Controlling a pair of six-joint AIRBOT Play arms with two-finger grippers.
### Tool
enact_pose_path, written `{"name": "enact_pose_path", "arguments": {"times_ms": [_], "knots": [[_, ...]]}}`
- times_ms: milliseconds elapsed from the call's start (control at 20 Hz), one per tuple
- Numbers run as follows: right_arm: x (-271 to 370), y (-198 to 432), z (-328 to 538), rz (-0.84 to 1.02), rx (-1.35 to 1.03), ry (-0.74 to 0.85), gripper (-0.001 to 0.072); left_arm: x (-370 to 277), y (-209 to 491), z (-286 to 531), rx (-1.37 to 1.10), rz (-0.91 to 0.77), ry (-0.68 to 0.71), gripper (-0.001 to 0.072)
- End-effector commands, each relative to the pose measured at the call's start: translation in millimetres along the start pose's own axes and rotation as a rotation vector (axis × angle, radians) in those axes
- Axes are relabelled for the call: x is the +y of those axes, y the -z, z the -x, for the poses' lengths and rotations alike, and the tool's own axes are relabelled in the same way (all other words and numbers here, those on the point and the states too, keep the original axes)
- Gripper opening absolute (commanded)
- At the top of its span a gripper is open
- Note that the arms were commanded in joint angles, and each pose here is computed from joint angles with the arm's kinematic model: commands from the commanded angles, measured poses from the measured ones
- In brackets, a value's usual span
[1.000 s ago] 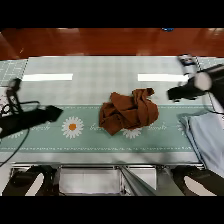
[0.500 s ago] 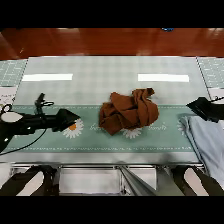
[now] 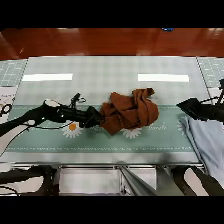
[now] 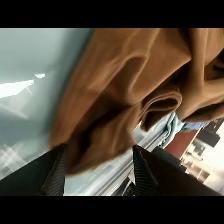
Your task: Fold the shirts.
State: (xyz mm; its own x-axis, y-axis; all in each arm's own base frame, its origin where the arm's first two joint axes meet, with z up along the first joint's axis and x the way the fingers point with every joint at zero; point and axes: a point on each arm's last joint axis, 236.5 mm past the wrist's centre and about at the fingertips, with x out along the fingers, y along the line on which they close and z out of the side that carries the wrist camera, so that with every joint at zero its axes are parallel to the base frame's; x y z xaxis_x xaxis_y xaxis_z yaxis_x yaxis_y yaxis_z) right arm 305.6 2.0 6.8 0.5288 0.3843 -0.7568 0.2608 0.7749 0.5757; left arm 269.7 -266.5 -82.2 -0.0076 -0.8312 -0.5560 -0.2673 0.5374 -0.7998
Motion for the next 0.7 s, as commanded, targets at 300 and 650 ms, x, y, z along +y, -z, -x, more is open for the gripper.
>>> {"name": "enact_pose_path", "arguments": {"times_ms": [300, 650], "knots": [[1, 2, -1, 0.008, 0.005, -0.002, 0.041, -26, 5, -42, 0.091, -0.109, -0.043, 0.0466], [22, 15, -17, -0.038, 0.094, -0.116, 0.041, -8, 11, -24, 0.185, -0.272, -0.177, 0.0017]]}}
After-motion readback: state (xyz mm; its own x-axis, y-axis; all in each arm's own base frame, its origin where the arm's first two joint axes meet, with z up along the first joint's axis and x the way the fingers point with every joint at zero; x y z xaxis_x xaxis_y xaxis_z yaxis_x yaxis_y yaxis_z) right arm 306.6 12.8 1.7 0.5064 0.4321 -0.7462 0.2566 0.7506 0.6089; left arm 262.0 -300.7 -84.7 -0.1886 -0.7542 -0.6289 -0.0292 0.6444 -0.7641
